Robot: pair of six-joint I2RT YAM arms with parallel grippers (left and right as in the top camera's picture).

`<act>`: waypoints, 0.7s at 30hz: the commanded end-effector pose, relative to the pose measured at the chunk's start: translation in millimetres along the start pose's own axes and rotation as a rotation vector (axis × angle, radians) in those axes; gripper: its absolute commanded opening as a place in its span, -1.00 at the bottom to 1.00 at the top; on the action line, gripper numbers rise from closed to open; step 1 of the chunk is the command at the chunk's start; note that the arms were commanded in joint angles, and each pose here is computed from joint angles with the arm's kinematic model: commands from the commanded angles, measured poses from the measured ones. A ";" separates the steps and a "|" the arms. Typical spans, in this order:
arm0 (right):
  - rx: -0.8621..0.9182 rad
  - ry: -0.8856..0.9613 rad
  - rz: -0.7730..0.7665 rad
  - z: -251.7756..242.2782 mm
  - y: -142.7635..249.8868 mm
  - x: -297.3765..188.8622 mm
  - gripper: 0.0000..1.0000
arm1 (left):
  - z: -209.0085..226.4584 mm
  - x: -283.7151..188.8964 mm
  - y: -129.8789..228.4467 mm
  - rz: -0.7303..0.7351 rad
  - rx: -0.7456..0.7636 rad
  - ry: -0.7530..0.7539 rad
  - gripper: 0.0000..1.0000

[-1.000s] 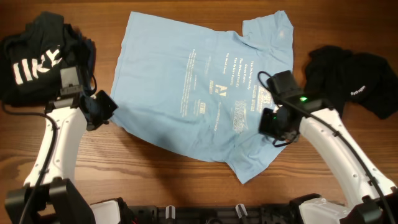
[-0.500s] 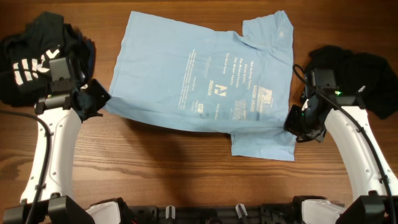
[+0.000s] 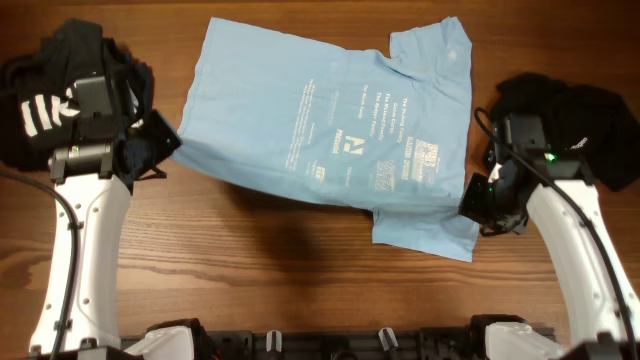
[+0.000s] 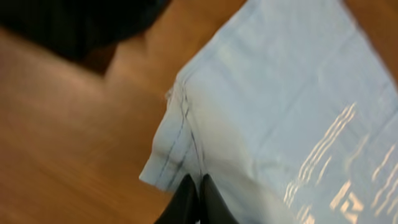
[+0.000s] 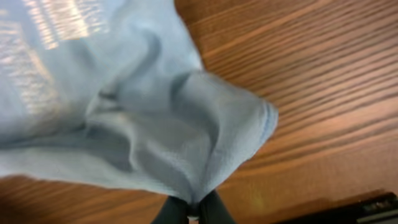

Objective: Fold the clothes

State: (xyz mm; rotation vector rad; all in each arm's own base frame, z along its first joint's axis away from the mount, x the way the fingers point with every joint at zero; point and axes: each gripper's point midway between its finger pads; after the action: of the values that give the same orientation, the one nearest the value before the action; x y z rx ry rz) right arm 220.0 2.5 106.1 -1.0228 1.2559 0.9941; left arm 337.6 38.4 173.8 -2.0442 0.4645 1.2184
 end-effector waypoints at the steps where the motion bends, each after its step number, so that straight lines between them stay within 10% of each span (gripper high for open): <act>1: -0.011 -0.052 -0.095 4.5 -0.8 -29.5 -0.92 | 7.6 -22.2 8.3 -0.002 0.030 -0.029 -0.92; 21: -0.001 -0.111 -0.222 14.4 -21.4 -43.7 -0.92 | 31.6 -57.0 14.4 -0.062 -0.007 -0.095 -0.92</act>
State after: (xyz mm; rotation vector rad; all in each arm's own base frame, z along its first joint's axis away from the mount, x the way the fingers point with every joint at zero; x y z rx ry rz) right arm 221.6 12.1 146.2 -1.0568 1.0617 0.9107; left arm 265.3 40.1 206.3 -1.9879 0.4112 1.2820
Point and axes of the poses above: each gripper's point midway between its finger pads, its own x axis out along the fingers, its own z axis along the line the jaws close on, y = z × x, and after that the axes turned 10 degrees about -x, right-handed
